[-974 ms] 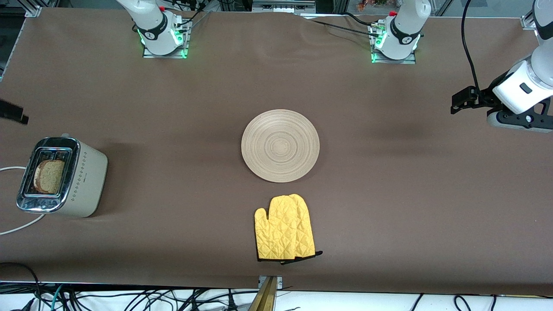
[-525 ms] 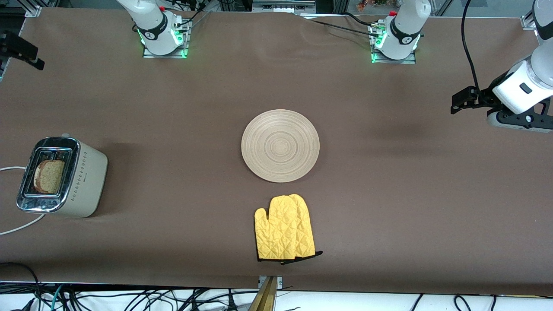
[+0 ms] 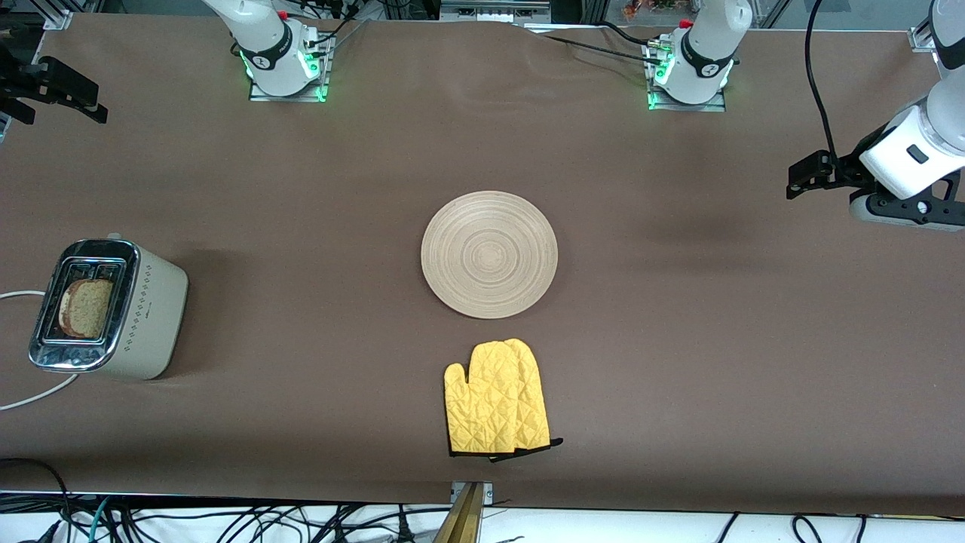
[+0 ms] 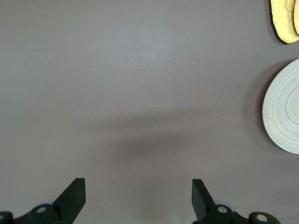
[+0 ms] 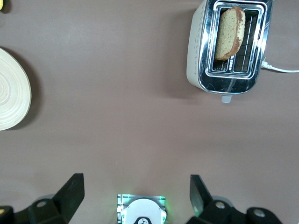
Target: Move plate and put bread in toaster
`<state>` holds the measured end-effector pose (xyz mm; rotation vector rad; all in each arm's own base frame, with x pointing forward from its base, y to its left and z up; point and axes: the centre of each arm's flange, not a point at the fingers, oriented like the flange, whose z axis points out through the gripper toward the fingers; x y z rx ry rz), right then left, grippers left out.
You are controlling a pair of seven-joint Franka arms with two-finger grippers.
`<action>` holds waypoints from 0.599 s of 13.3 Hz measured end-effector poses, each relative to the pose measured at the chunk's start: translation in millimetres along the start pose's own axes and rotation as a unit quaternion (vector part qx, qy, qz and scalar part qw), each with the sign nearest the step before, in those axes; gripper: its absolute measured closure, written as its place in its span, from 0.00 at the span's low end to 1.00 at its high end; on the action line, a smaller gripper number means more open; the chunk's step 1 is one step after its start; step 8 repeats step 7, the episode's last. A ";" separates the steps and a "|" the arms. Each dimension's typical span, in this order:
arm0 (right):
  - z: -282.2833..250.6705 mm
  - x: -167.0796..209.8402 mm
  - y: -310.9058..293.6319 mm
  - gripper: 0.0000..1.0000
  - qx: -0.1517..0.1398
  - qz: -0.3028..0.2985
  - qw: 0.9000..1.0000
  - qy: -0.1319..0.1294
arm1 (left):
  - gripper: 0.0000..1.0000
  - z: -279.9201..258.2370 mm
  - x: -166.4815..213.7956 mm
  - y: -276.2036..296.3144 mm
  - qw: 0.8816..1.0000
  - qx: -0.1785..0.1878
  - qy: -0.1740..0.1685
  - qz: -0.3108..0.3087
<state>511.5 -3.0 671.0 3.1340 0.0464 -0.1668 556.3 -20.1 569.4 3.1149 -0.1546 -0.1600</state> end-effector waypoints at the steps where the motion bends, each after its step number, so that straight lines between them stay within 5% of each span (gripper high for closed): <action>1: 0.4 0.3 -0.4 0.00 0.000 0.000 1.000 0.000 | 0.00 0.0 0.0 0.0 1.000 0.000 0.000 0.000; 8: -0.8 -0.5 -4.2 0.00 -0.001 -0.004 1.000 0.001 | 0.00 0.0 0.0 0.0 1.000 0.000 0.000 0.000</action>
